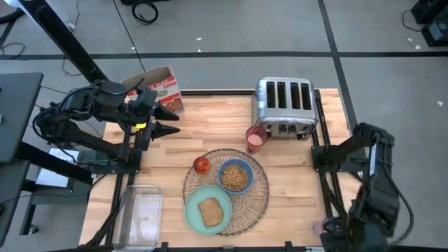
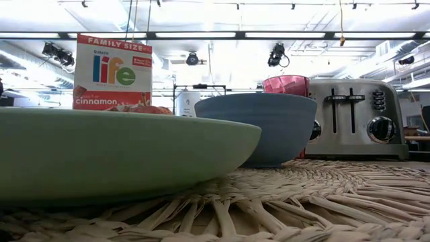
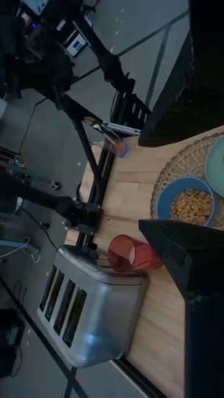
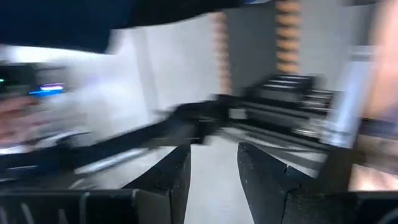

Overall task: Arrange a breakfast setting
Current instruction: Put the orange spoon on the brown tablemat to the right of the blue bowl

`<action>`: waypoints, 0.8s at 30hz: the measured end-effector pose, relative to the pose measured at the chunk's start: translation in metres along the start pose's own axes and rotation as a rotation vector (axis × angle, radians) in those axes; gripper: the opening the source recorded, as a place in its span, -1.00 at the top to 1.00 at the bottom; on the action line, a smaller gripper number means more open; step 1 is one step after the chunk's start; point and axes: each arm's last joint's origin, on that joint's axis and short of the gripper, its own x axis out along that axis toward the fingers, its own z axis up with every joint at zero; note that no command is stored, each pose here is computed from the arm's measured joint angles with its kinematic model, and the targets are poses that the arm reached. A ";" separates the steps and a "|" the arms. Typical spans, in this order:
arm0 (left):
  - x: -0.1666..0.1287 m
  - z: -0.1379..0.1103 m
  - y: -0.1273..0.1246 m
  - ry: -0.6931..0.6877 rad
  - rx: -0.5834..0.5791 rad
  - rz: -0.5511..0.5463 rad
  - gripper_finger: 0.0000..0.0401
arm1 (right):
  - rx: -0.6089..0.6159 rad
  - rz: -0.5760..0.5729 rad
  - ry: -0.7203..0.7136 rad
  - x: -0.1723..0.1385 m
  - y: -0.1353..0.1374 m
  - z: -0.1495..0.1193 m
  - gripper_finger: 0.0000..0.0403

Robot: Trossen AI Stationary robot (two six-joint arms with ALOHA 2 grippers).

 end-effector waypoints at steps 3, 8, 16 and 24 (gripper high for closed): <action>0.001 0.000 0.000 0.002 0.000 0.001 -0.04 | 0.009 -0.214 -0.016 0.010 -0.004 -0.005 0.30; 0.004 0.000 0.000 0.008 0.000 0.003 -0.04 | 0.008 -0.450 -0.020 0.029 -0.015 -0.013 0.29; 0.005 -0.001 0.000 0.016 -0.010 0.005 -0.04 | -0.074 -0.546 -0.055 0.054 -0.017 -0.036 0.18; 0.005 -0.001 0.000 0.019 -0.010 0.006 -0.04 | -0.124 -0.677 -0.023 0.064 -0.026 -0.038 0.13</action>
